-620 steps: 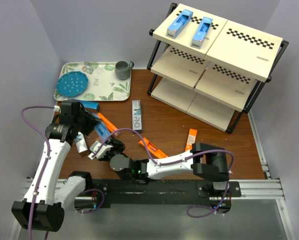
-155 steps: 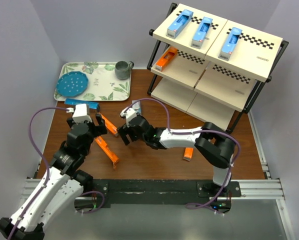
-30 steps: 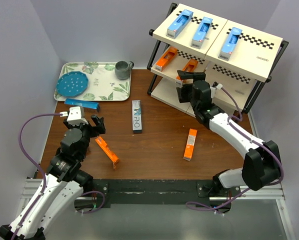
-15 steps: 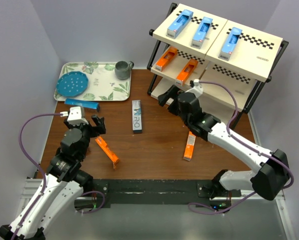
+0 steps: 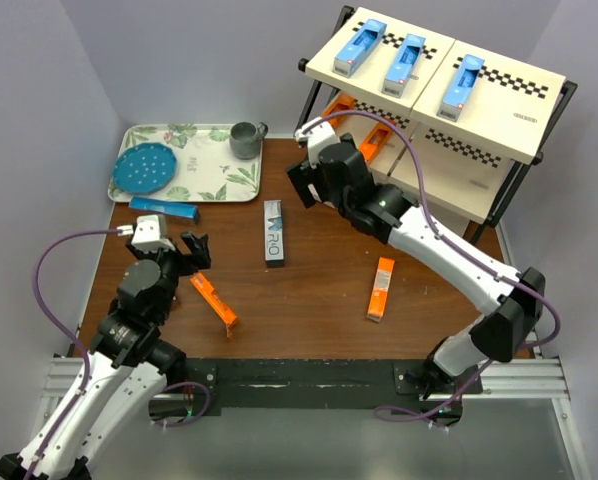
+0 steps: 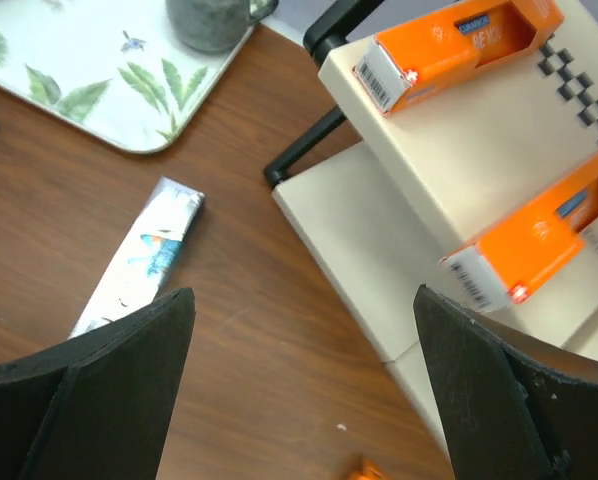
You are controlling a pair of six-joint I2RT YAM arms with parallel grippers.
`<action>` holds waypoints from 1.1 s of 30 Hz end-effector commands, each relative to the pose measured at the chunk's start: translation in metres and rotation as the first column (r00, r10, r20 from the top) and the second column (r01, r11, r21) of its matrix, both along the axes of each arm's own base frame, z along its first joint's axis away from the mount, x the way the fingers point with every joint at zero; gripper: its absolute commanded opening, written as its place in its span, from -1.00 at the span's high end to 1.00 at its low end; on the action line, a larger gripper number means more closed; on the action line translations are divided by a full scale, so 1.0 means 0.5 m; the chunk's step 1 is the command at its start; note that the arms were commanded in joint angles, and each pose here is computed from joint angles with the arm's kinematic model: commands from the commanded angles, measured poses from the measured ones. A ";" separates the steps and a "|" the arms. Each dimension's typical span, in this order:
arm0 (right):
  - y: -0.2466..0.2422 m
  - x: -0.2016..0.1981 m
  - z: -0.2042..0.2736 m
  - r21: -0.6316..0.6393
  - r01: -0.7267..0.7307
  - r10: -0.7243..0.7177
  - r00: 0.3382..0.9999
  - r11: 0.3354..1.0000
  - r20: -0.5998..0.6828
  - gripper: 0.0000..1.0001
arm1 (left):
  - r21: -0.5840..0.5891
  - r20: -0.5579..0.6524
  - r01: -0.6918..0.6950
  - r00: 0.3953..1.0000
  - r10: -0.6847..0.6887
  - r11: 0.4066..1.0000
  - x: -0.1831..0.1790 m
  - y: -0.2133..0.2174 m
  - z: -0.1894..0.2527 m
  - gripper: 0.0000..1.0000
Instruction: Place and organize the toothpastes onto the shelf
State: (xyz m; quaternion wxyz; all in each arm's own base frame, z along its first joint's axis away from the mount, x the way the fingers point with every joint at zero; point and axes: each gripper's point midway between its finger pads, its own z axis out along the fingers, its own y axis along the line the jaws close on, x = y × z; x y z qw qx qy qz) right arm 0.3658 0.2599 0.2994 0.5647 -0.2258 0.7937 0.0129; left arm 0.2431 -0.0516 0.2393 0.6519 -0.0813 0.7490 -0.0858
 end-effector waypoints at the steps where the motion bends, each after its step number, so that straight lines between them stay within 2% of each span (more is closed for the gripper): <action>1: -0.052 0.010 0.011 -0.293 -0.034 0.019 0.998 0.955 -0.053 -0.90 | -0.025 0.044 0.016 0.999 -0.015 1.000 0.004 -0.008 0.021 -0.73; 5: -0.101 0.033 0.032 -0.401 0.010 -0.028 0.999 0.916 -0.039 -0.89 | -0.017 0.039 0.027 0.999 -0.027 0.999 0.007 -0.013 0.019 -0.73; 11: -0.145 0.074 0.051 -0.482 0.054 -0.065 0.998 0.874 -0.007 -0.75 | -0.006 0.018 0.044 0.999 -0.044 0.999 0.013 -0.022 0.010 -0.72; 18: -0.148 0.114 0.047 -0.528 0.045 -0.053 0.999 0.848 -0.001 -0.55 | 0.004 0.006 0.046 0.999 -0.046 0.999 0.017 -0.024 0.004 -0.72; 26: -0.152 0.133 0.013 -0.601 0.024 -0.050 0.998 0.799 -0.027 -0.44 | 0.010 -0.007 0.045 0.999 -0.045 0.999 0.020 -0.024 -0.001 -0.72; 33: -0.178 0.140 0.010 -0.614 0.054 -0.080 0.997 0.787 -0.016 -0.36 | 0.013 -0.019 0.054 0.998 -0.054 0.998 0.022 -0.029 -0.007 -0.72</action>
